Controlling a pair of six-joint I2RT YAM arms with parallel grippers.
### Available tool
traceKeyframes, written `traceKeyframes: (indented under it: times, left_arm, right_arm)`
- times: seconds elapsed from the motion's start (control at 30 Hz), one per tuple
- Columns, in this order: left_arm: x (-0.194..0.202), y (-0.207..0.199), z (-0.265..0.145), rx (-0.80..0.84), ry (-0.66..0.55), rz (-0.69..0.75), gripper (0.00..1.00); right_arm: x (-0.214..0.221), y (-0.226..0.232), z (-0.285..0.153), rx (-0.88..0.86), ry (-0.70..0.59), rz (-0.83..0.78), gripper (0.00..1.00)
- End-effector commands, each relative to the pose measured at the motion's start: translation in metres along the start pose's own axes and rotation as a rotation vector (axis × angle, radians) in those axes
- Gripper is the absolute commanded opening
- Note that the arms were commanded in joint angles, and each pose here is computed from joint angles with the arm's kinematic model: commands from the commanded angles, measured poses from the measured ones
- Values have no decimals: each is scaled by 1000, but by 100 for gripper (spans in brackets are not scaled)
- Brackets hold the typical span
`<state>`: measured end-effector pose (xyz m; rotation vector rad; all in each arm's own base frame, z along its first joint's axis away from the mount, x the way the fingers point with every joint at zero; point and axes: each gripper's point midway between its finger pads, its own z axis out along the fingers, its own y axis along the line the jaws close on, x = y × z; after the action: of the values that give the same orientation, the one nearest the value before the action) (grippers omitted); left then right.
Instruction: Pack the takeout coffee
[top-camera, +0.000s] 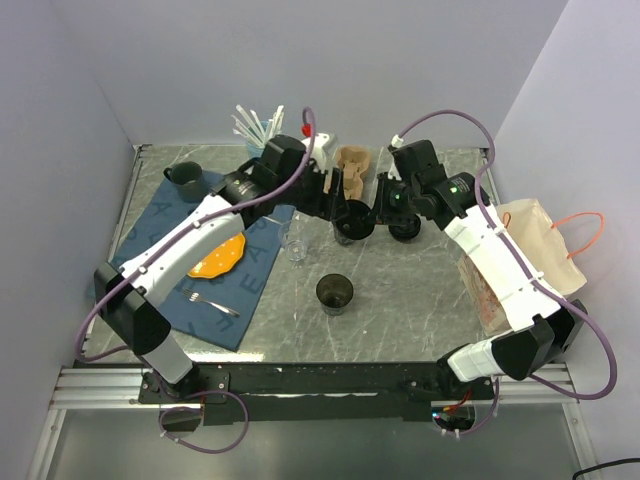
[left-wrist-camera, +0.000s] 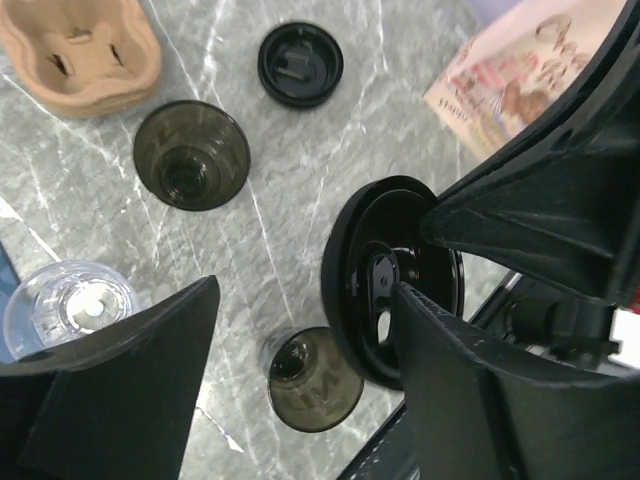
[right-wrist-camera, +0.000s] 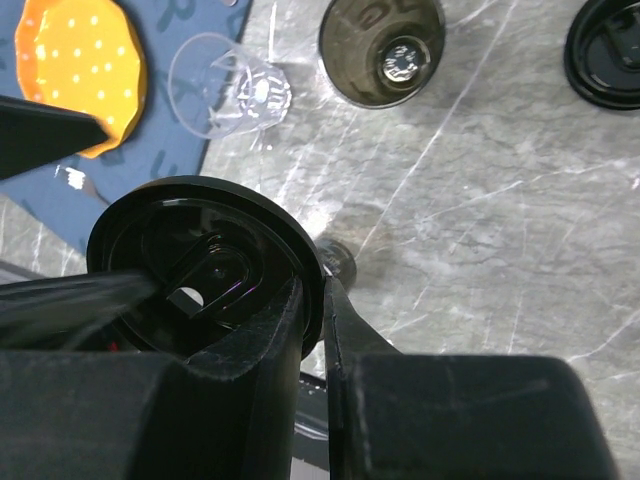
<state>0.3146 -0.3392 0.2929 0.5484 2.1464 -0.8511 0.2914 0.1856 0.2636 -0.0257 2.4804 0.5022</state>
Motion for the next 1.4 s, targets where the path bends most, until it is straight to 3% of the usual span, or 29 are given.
traceKeyframes:
  times: [0.0,0.1,0.13,0.23,0.27,0.47,0.53,0.6,0.67,0.7,0.73,0.8,0.9,0.97,1.03,1.13,1.37]
  left_arm:
    - [-1,-11,6,-5,-6,104,72]
    - [3,-8,8,-24,-5,112,56]
    - [4,-7,8,-30,-4,110,43]
    - [8,-8,7,-25,10,104,23]
    - [8,-9,6,-20,10,92,20]
    - [2,-34,-4,106,-29,-19,13]
    - [-4,-33,-13,144,-58,-114,11]
    - [-36,-42,-41,287,-183,-141,11]
    - [-26,-41,-53,399,-223,-211,11]
    - [-65,-54,-93,497,-442,-113,11]
    - [-47,-44,-89,505,-462,-118,10]
    - [-59,-48,-111,527,-591,-52,12]
    - [-46,-65,-117,633,-567,102,4]
    - [-49,-76,-132,690,-628,179,2]
    - [-56,-85,-158,726,-773,247,1]
    - [-62,-100,-196,820,-921,255,1]
    - [-57,-126,-225,1014,-958,338,1]
  right_arm:
    - [-6,13,-19,-57,-38,-28,17]
    - [-7,17,-21,-73,-40,-24,17]
    - [-7,18,-24,-79,-43,-19,17]
    - [-9,25,-29,-113,-52,-9,19]
    - [-9,29,-32,-135,-53,-9,22]
    - [-23,55,-65,-282,-156,34,48]
    - [-28,67,-83,-368,-218,69,51]
    - [-30,75,-97,-428,-255,110,54]
    - [-32,83,-114,-503,-307,120,54]
    - [-33,86,-120,-528,-319,144,55]
    - [-30,87,-128,-553,-335,148,55]
    - [-36,90,-143,-590,-385,155,54]
    - [-39,94,-166,-642,-446,147,56]
    - [-36,98,-175,-674,-436,139,56]
    - [-34,107,-177,-735,-403,158,55]
    - [-24,126,-186,-888,-312,203,54]
    - [-11,140,-200,-1078,-267,228,52]
